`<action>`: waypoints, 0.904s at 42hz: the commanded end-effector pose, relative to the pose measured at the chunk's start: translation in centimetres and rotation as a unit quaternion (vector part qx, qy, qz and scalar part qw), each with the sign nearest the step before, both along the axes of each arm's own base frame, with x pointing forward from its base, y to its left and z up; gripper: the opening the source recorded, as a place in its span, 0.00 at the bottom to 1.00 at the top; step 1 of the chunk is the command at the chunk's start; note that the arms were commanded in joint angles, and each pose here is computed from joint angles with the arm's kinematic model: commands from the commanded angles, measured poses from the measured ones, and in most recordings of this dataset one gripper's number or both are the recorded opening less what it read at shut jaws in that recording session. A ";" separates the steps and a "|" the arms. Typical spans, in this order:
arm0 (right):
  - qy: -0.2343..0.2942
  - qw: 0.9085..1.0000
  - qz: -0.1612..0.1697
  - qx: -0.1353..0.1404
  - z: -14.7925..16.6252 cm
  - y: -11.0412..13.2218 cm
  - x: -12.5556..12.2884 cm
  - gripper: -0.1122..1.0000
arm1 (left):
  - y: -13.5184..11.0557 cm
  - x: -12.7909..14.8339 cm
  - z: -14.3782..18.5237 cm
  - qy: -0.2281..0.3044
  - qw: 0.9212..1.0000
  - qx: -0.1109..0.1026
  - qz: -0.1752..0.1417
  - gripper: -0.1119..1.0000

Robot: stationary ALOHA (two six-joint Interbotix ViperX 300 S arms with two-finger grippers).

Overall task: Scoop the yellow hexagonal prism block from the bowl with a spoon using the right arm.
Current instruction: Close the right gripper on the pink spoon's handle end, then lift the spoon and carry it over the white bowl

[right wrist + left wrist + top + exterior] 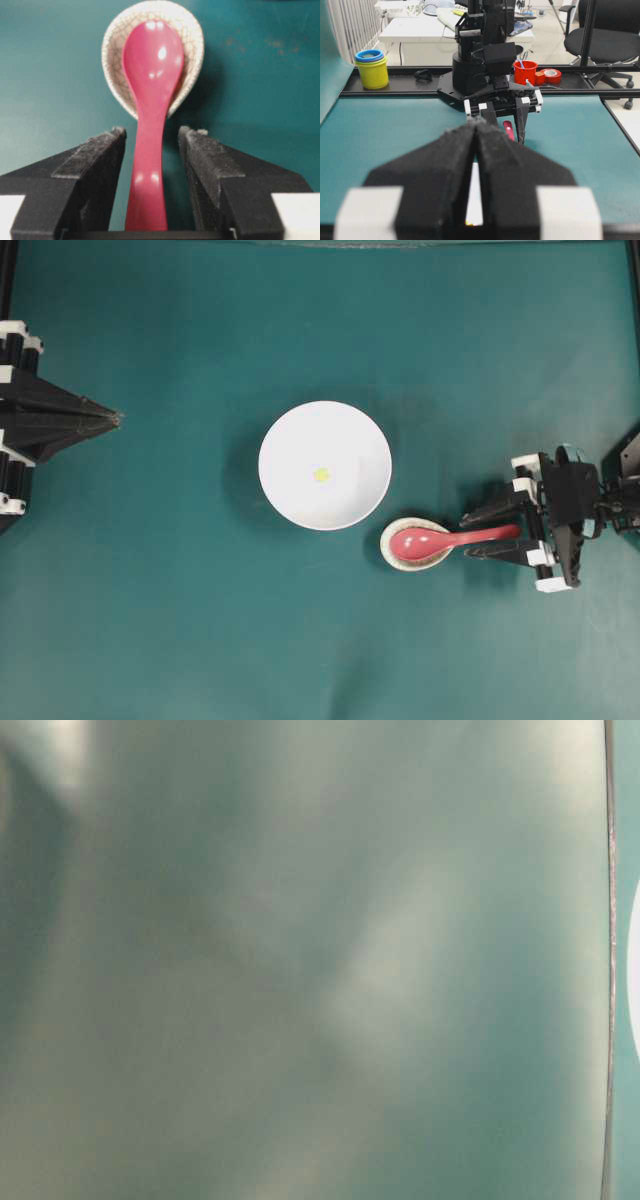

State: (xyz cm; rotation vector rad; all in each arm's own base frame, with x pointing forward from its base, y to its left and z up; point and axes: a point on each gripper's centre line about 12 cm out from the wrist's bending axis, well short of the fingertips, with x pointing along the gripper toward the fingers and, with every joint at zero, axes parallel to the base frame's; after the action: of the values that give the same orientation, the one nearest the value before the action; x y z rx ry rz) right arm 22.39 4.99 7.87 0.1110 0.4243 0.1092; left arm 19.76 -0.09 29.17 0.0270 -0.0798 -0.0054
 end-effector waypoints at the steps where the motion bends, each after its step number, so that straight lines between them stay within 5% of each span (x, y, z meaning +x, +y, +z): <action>1: -0.014 1.000 0.005 0.002 0.4 0.2 0.3 0.57 | 0.0 0.3 0.7 -0.007 1.000 0.002 0.000 0.10; 13: -0.018 1.000 0.004 0.004 0.6 0.3 0.7 0.50 | 0.0 0.3 0.7 -0.007 1.000 0.002 -0.001 0.10; 21: -0.024 1.000 0.004 0.006 0.8 0.4 1.0 0.32 | 0.0 0.3 0.7 -0.007 1.000 0.002 -0.001 0.10; 38: -0.047 0.999 0.009 0.023 5.0 1.1 2.9 0.32 | 0.0 0.2 0.6 0.000 1.000 0.002 0.000 0.10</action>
State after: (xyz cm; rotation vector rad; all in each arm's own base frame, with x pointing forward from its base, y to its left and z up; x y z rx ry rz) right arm 24.60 5.86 11.12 0.1344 0.3542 0.1323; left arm 19.78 -0.09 28.97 0.0271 -0.0629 -0.0053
